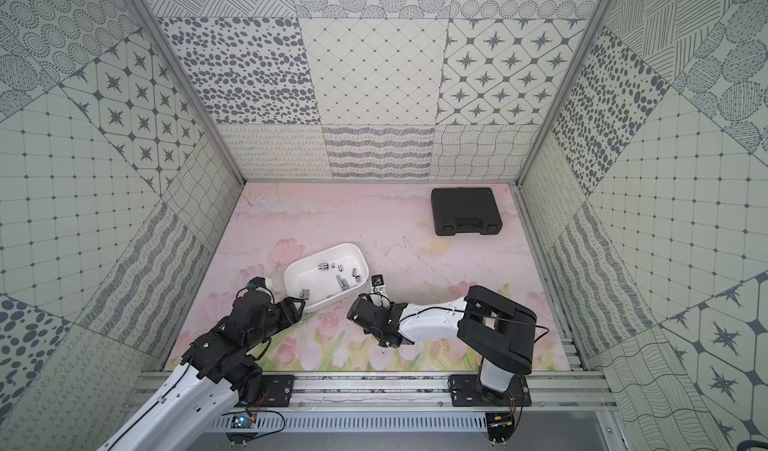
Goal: Put the socket on the desktop into the storage box
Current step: Pick up the socket head from the center of the board.
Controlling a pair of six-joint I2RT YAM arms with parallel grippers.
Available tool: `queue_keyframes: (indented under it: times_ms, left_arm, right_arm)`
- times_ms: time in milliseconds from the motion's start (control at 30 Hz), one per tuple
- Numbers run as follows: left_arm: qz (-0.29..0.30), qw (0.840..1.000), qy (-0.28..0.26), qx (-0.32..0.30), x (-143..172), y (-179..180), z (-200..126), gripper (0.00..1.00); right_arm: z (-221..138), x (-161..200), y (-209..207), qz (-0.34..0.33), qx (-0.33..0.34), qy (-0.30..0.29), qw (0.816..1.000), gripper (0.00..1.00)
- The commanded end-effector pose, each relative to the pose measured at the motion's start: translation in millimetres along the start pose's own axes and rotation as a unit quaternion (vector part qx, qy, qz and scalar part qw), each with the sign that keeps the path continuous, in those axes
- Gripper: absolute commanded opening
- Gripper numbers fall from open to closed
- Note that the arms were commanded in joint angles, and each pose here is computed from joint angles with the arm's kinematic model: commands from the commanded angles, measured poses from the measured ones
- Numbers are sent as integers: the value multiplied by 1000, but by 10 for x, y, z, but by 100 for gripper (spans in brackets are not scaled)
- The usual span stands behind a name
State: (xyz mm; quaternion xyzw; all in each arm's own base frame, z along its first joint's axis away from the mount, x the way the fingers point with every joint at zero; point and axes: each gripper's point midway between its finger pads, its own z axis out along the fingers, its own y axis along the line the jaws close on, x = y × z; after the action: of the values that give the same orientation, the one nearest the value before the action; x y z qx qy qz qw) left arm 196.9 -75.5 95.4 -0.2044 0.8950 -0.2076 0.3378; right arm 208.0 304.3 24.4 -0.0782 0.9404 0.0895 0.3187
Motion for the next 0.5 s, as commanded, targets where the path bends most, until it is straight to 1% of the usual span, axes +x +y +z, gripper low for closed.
queue_keyframes:
  times_ms: [0, 133, 467]
  left_arm:
    - [1, 1000, -9, 6, -39, -30, -4, 72]
    - [0, 1000, -9, 6, -36, -30, -5, 72]
    - [0, 1000, -8, 9, -31, -37, -8, 72]
  right_arm:
    - [87, 17, -38, 19, 12, 3, 1000, 44]
    - [122, 20, -72, 25, 19, 6, 999, 38]
    - [182, 41, -120, 17, 48, 16, 999, 34]
